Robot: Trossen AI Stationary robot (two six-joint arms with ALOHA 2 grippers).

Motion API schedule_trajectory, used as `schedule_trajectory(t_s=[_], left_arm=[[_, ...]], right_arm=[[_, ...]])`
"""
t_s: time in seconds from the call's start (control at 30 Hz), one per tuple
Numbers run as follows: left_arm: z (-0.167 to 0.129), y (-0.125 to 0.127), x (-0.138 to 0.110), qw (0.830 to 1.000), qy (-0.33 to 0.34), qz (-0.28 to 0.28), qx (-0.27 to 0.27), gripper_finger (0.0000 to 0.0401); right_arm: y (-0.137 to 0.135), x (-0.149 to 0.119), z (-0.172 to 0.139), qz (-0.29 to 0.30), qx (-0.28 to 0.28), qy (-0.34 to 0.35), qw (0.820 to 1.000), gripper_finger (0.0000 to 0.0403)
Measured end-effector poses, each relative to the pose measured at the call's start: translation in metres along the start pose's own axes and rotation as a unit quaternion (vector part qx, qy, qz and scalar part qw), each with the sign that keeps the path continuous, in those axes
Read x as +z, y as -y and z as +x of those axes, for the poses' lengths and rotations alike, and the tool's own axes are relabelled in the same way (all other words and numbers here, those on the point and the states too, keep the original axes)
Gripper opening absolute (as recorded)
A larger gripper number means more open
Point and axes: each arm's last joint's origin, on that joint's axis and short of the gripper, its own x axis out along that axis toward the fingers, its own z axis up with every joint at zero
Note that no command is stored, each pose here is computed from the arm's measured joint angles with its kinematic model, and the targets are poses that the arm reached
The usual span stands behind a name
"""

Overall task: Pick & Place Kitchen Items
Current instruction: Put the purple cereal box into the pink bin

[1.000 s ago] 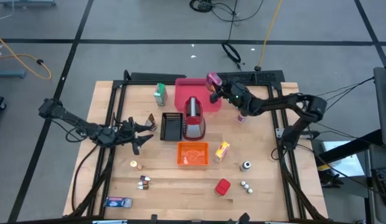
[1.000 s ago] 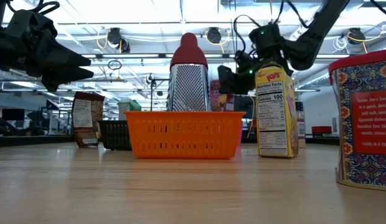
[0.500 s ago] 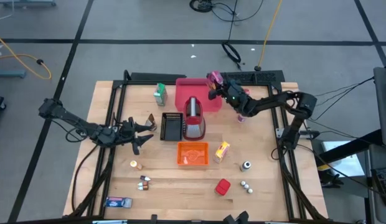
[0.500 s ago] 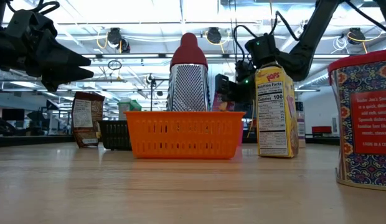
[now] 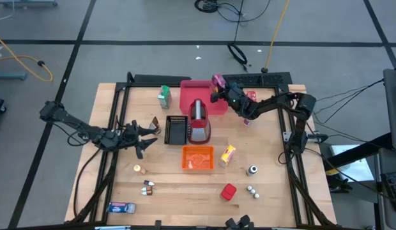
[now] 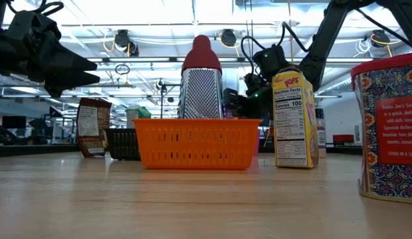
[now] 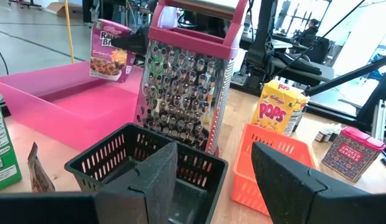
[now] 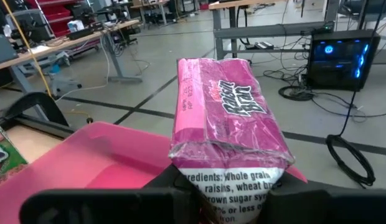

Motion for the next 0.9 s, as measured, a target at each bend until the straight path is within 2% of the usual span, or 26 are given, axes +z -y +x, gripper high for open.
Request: schedule_trajectory(t_s=[0.6, 0.9], left_arm=[[0.0, 0.0, 0.0001, 1.0, 0.0, 0.0, 0.0, 0.0209], [0.0, 0.0, 0.0, 1.0, 0.0, 0.0, 0.0, 0.0209]], right_arm=[[0.0012, -0.0035, -0.0001, -0.016, -0.004, -0.015, 1.0, 0.0168], [0.001, -0.0033, -0.0001, -0.018, 0.0, -0.015, 1.0, 0.0206]])
